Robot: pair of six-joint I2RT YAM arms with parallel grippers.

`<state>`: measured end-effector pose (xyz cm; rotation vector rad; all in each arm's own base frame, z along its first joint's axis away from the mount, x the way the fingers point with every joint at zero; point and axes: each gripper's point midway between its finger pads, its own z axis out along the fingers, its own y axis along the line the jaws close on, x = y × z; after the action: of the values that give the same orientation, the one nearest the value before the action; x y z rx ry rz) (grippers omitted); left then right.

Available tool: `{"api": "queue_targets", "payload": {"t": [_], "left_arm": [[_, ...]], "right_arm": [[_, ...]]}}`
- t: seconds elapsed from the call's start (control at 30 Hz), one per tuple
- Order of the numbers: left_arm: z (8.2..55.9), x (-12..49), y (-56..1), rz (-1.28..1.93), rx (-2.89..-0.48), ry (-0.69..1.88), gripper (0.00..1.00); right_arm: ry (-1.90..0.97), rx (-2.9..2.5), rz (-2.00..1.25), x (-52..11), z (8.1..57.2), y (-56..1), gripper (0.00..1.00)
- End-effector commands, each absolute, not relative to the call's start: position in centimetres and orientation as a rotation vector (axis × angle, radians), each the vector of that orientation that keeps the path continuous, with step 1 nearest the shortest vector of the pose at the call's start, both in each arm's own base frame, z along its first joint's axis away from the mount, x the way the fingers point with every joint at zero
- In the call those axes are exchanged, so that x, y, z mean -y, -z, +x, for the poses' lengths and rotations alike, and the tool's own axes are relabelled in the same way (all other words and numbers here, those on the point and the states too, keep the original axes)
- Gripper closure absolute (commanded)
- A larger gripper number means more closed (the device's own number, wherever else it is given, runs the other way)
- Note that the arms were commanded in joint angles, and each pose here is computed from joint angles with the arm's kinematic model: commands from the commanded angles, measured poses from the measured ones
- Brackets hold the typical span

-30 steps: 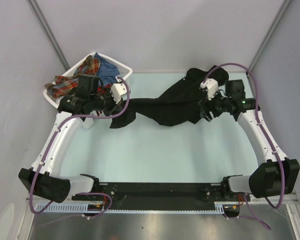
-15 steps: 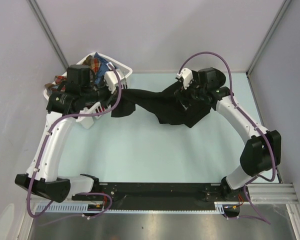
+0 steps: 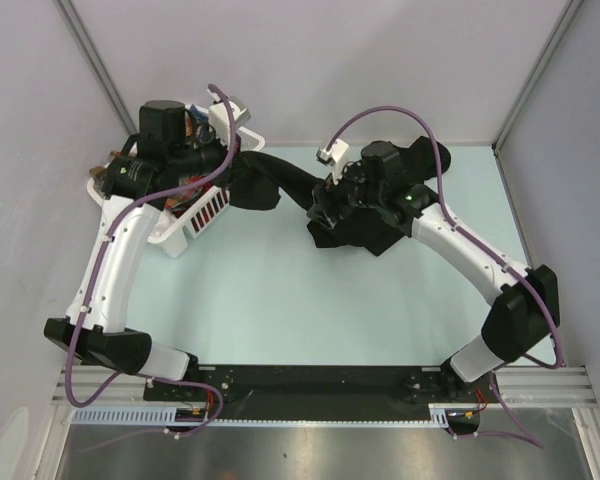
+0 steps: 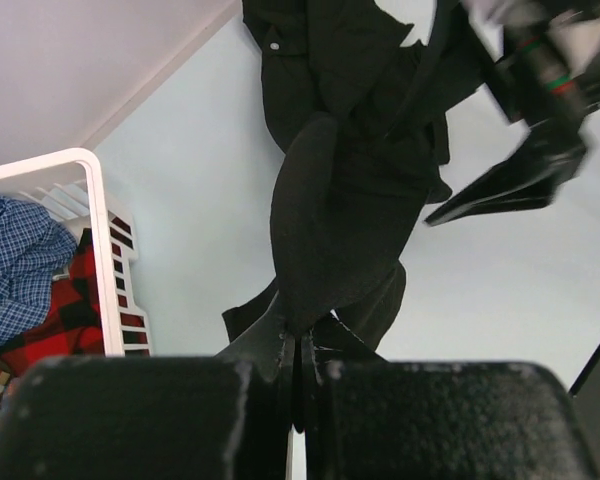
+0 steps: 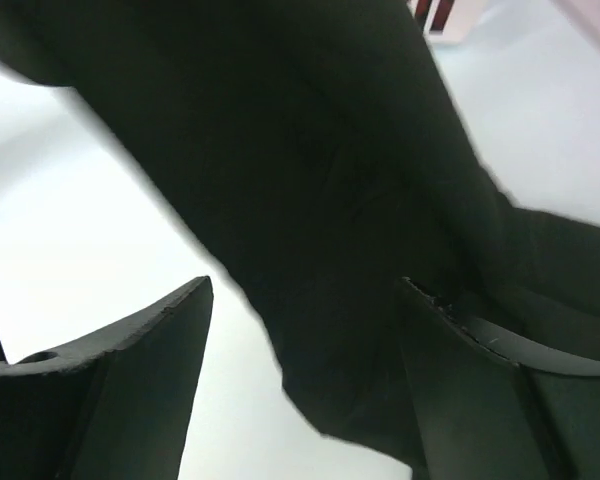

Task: Fold and stack the long sleeve shirts
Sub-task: Flatten the shirt out

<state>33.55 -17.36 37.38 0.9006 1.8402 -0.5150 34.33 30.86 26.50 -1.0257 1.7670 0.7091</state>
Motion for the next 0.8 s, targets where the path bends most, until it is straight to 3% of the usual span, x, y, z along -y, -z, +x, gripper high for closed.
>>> {"api": "queue_targets", "payload": {"t": [0.0,0.07,0.13,0.17,0.27,0.53,0.77], "left_arm": [[33.7,17.2,-41.5,0.786,-1.768,0.517,1.00],[33.7,17.0,-42.0,0.758,-1.766,0.519,1.00],[33.8,17.1,-42.5,0.748,-1.758,0.522,1.00],[33.6,17.1,-42.8,0.739,-1.751,0.526,1.00],[33.1,16.4,-43.8,0.729,-1.728,0.483,1.00],[31.3,10.4,-50.5,0.563,-1.499,0.119,1.00],[29.0,14.0,-54.8,0.712,-1.278,0.189,1.00]], "right_arm": [[-0.760,-1.777,-0.944,-32.6,36.2,-25.9,0.23],[-0.777,-1.772,-0.969,-33.6,35.2,-25.5,0.26],[-0.755,-1.773,-0.981,-33.8,35.1,-25.1,0.38],[-0.748,-1.771,-0.987,-33.9,35.1,-25.0,0.60],[-0.788,-1.798,-0.999,-33.2,34.4,-25.3,1.00],[-0.889,-1.580,-1.218,-26.6,24.3,-33.9,1.00],[-0.741,-1.475,-1.086,-21.0,25.4,-40.8,1.00]]}}
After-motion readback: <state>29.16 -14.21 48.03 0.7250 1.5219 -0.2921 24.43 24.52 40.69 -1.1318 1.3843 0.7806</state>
